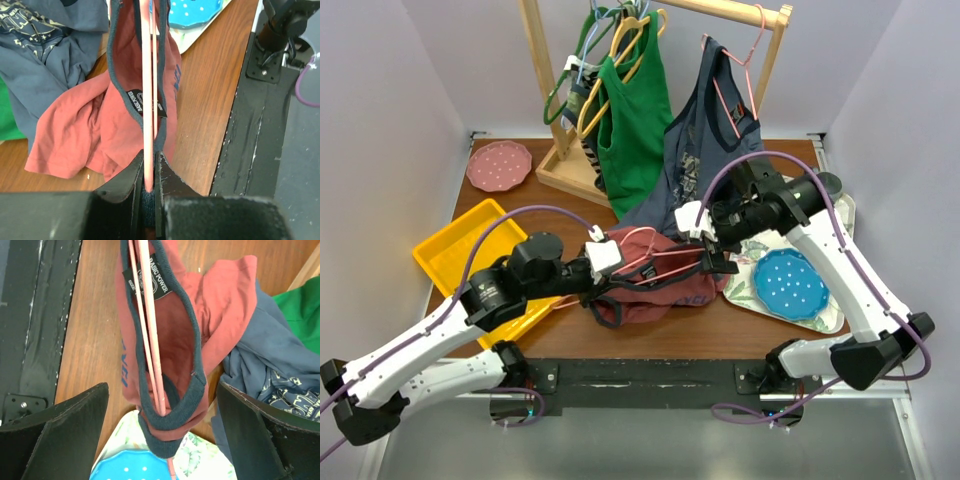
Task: Place the tank top on the hanger
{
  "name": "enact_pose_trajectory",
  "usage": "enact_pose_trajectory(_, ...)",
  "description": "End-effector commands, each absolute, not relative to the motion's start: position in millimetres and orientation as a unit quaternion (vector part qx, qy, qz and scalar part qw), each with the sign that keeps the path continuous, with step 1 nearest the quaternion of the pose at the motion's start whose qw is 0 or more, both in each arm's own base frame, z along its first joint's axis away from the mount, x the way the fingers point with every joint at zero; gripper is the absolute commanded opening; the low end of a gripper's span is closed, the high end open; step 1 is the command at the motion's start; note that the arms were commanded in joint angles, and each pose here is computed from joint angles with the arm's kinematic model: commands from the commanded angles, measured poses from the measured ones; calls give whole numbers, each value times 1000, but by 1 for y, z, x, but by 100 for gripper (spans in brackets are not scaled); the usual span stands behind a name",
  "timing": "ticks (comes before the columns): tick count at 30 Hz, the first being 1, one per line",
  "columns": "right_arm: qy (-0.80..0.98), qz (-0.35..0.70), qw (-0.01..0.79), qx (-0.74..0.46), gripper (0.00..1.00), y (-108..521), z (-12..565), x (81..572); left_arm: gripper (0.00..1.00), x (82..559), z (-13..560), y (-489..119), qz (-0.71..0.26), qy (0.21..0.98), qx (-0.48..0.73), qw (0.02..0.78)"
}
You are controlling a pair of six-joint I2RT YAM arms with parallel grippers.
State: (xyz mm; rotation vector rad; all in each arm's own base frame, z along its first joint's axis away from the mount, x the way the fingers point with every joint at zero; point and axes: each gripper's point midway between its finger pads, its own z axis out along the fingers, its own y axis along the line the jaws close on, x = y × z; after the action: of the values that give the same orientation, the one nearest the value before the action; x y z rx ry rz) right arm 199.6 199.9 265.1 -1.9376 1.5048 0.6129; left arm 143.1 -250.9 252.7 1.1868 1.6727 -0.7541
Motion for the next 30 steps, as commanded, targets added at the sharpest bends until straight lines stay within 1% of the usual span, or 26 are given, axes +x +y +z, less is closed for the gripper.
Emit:
enact_pose_trajectory(1,562,262,256,-742,90,186,262,164,0,143,278,-255,-309,644,503,486)
enact_pose_trajectory(8,569,259,244,-742,82,182,253,162,0,143,278,-255,-310,644,502,487)
enact_pose_trajectory(17,568,260,235,-745,80,180,246,161,0,140,281,-253,-315,641,497,492)
enact_pose_trajectory(23,568,263,224,-747,75,180,238,161,0,137,282,-252,-322,637,497,493)
enact_pose_trajectory(25,563,281,224,-744,67,186,233,160,0,134,285,-252,-329,630,496,498)
enact_pose_trajectory(26,558,294,219,-745,58,189,227,159,0,133,282,-252,-332,631,496,496)
enact_pose_trajectory(27,554,305,214,-744,24,191,225,157,0,133,286,-252,-335,625,494,504)
enact_pose_trajectory(28,556,321,199,-741,4,194,219,156,0,133,284,-252,-335,626,493,503)
enact_pose_trajectory(29,558,338,197,-732,0,198,222,154,0,133,281,-251,-334,628,492,502)
enact_pose_trajectory(30,562,341,195,-728,0,200,223,155,0,133,281,-250,-332,629,491,504)
